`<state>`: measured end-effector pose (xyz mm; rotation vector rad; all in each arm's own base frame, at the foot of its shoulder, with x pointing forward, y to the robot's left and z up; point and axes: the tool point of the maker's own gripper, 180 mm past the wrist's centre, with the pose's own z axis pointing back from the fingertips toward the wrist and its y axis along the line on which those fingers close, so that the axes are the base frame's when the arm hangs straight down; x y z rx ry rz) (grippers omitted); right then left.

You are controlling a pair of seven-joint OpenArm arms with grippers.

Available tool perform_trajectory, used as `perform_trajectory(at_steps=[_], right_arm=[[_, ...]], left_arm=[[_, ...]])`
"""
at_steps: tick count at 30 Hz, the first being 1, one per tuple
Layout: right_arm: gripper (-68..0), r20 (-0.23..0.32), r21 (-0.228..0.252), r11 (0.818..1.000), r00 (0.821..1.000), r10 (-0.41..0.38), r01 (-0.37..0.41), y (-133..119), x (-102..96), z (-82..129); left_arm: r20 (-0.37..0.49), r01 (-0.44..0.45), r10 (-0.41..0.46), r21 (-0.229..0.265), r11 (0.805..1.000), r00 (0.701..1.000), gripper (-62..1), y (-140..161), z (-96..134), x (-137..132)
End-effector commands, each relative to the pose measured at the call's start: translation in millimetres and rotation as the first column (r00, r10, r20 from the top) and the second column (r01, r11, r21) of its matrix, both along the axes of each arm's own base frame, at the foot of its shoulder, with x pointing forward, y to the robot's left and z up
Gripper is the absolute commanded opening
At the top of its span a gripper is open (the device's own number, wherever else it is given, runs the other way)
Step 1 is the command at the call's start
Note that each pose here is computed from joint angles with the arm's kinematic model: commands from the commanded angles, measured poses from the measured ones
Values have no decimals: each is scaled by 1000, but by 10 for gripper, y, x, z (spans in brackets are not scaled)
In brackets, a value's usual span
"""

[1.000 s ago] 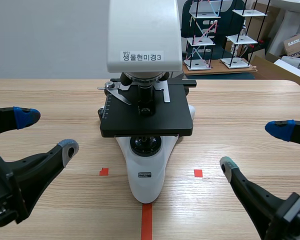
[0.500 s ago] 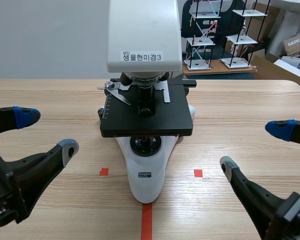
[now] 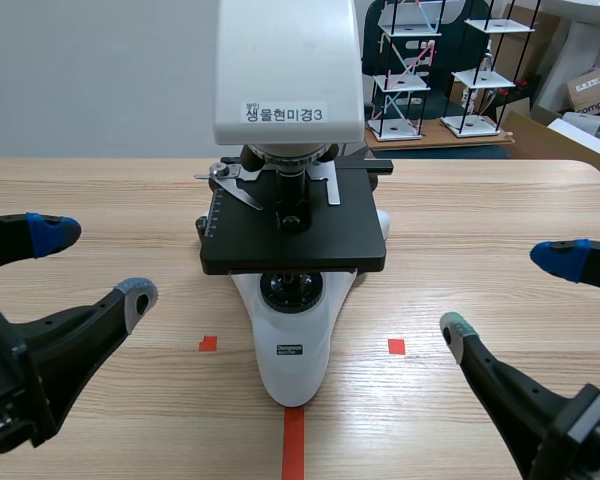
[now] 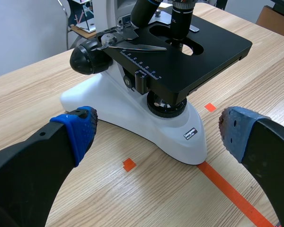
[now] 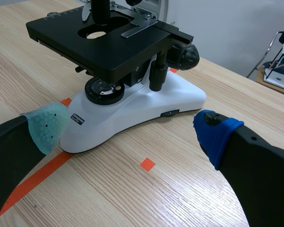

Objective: Return to the home posture

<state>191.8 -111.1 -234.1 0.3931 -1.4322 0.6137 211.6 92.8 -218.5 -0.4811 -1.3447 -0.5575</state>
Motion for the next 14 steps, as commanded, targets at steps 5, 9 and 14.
perform_trajectory(at_steps=[5,9,14], right_arm=[[-98,22,20,1000,1000,6,-6,8,20,62],[-98,25,23,1000,1000,6,-7,9,21,68],[-98,26,24,1000,1000,6,-7,9,21,70]], left_arm=[[33,-6,7,-23,1000,999,-67,-10,107,27],[33,-6,7,-23,1000,999,-67,-10,107,27],[33,-6,7,-23,1000,999,-67,-10,107,27]])
